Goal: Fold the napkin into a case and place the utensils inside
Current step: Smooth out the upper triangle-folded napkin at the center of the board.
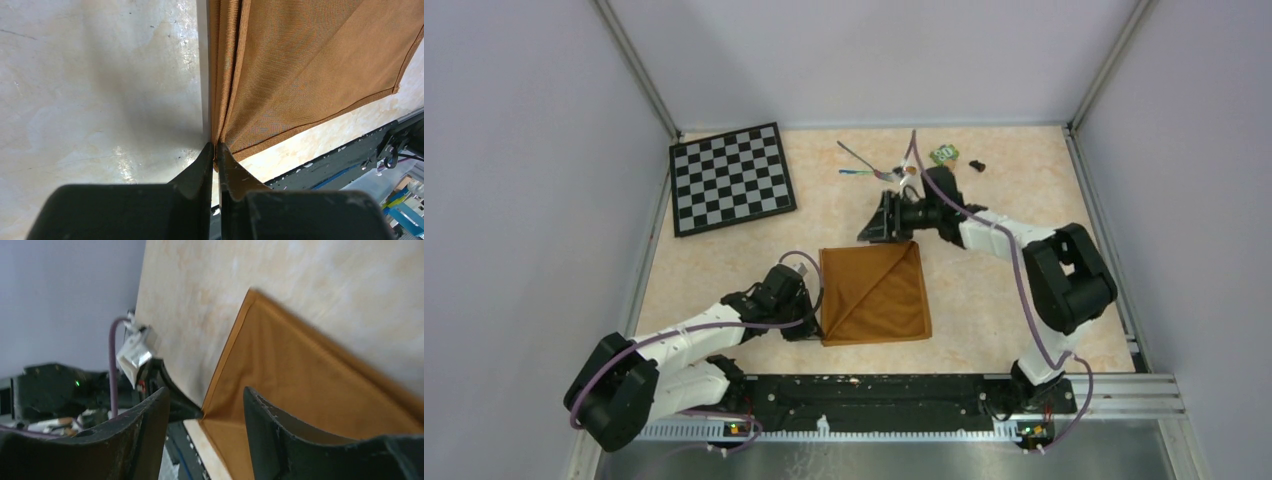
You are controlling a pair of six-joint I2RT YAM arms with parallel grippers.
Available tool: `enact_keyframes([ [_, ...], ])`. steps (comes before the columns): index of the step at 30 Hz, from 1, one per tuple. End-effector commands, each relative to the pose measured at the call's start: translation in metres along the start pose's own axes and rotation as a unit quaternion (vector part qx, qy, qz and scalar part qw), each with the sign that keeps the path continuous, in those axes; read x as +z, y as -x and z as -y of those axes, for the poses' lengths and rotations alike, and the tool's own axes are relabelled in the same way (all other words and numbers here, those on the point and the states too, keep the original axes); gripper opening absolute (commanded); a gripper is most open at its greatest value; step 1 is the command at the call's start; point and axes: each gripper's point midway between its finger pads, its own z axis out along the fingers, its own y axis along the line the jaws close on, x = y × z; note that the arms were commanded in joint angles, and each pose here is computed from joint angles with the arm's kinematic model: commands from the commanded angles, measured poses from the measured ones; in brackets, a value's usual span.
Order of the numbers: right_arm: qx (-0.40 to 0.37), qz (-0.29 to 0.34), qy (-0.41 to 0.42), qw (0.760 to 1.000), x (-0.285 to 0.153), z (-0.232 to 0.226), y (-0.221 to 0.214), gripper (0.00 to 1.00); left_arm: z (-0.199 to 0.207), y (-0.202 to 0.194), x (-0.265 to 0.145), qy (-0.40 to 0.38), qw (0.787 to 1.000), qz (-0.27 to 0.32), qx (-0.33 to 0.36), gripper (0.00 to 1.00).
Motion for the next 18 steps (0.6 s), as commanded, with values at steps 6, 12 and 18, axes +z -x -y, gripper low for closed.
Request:
enact_keyframes([
  [6,0.053,-0.077,0.154,0.984,0.045,-0.072,-0.128,0.6,-0.012,-0.006,0.002,0.018,1.0,-0.003,-0.007,0.09],
  [12,0.054,-0.088,0.118,0.988,0.057,-0.039,-0.151,0.61,-0.013,-0.008,0.002,0.019,1.0,-0.005,-0.01,0.07],
  [18,0.058,-0.068,0.086,0.992,0.053,-0.005,-0.139,0.61,-0.016,-0.01,0.0,0.023,1.0,-0.005,-0.011,0.04],
])
